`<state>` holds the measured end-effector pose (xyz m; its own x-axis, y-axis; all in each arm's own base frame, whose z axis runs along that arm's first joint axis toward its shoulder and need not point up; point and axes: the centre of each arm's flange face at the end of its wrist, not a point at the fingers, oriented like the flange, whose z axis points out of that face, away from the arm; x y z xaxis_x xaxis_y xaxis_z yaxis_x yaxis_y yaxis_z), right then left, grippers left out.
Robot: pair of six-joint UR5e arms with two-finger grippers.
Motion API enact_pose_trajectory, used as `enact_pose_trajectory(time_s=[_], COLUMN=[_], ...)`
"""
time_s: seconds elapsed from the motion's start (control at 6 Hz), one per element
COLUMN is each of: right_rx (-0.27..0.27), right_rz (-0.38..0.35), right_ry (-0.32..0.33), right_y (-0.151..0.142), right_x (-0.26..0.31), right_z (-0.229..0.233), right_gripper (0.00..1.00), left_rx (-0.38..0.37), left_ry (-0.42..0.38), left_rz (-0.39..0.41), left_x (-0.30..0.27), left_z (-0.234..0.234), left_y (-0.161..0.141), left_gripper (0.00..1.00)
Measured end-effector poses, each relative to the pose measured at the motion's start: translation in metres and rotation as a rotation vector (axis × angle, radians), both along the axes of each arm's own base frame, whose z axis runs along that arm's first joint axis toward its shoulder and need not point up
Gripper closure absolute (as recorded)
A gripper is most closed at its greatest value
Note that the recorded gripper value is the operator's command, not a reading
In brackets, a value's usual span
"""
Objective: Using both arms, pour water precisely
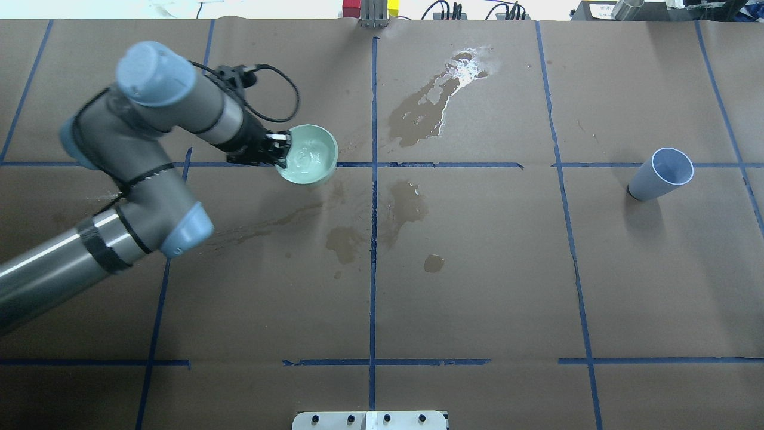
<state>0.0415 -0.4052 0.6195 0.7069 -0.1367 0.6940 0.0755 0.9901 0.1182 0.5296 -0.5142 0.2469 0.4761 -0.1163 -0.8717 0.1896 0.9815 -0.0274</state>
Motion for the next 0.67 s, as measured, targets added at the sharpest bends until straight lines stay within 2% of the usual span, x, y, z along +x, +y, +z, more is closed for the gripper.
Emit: enact_pose_trajectory(time_s=[0.17,0.33,0.5,0.67], right_rx=[0.0,0.0,0.0,0.0], right_rz=[0.0,0.0,0.0,0.0], right_ry=[0.0,0.0,0.0,0.0], right_y=[0.0,0.0,0.0,0.0], right_x=[0.0,0.0,0.0,0.0], right_z=[0.0,0.0,0.0,0.0], right_gripper=[0.0,0.0,0.0,0.0], left_rx=[-0.003,-0.006,-0.005,-0.004], left_ry=[-0.019,-0.034,-0.04,-0.043], left_rz=[-0.009,-0.012,-0.011,-0.01], left_x=[0.035,0.056,0.064,0.065], left_z=[-0.009,-0.013,-0.013,-0.013], left_y=[0.011,0.015,0.017,0.017], left_gripper=[0.95,0.57,0.11,0.0])
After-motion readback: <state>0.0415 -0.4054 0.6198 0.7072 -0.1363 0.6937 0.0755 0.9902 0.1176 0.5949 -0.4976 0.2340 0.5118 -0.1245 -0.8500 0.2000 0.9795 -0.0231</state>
